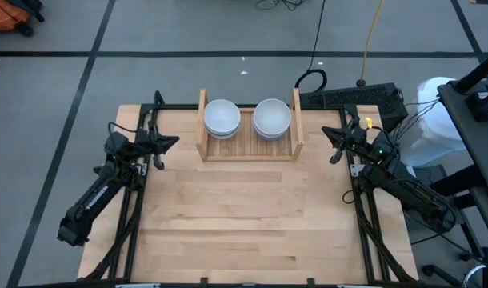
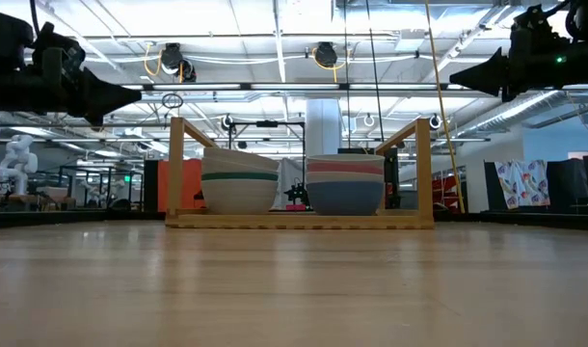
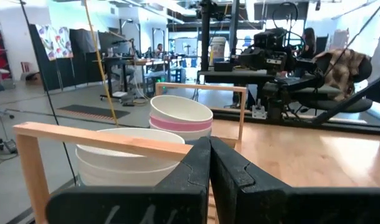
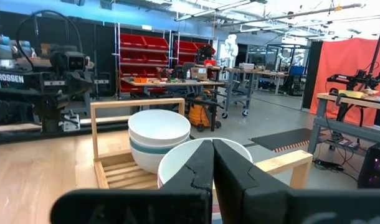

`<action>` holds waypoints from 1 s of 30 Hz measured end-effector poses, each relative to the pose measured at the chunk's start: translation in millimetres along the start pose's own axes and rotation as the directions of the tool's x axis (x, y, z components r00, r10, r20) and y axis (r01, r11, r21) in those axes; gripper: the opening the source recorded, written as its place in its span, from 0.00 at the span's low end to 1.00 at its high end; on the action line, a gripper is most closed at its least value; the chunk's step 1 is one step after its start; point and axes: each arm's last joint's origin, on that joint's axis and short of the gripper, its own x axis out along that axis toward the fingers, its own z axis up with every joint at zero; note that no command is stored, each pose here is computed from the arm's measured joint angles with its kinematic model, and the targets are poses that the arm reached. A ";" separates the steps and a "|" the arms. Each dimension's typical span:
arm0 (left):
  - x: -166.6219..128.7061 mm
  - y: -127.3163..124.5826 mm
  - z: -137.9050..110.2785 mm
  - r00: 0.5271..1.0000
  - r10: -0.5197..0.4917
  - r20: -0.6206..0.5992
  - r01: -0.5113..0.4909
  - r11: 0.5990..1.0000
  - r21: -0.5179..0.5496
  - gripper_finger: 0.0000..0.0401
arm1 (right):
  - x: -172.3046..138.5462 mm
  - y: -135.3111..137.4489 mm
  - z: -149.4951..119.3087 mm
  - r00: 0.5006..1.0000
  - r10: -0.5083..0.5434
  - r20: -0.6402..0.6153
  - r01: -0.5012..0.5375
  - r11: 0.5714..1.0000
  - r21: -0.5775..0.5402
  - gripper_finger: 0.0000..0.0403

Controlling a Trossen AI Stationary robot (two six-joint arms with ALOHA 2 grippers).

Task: Place and stack bowls onto a shelf
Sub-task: Return to Home Position

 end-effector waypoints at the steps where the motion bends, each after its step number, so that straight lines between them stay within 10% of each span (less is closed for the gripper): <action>1: 0.1 -0.2 -0.1 1.000 -0.003 -0.001 0.003 1.000 0.006 0.02 | 0.0 0.0 -0.6 1.000 0.000 -0.006 0.000 1.000 -0.003 0.00; 30: 1.8 0.3 -10.0 0.996 -0.013 -0.085 0.005 0.996 -0.092 0.02 | 4.5 4.1 -34.2 0.992 0.123 -0.006 -0.123 0.992 0.006 0.00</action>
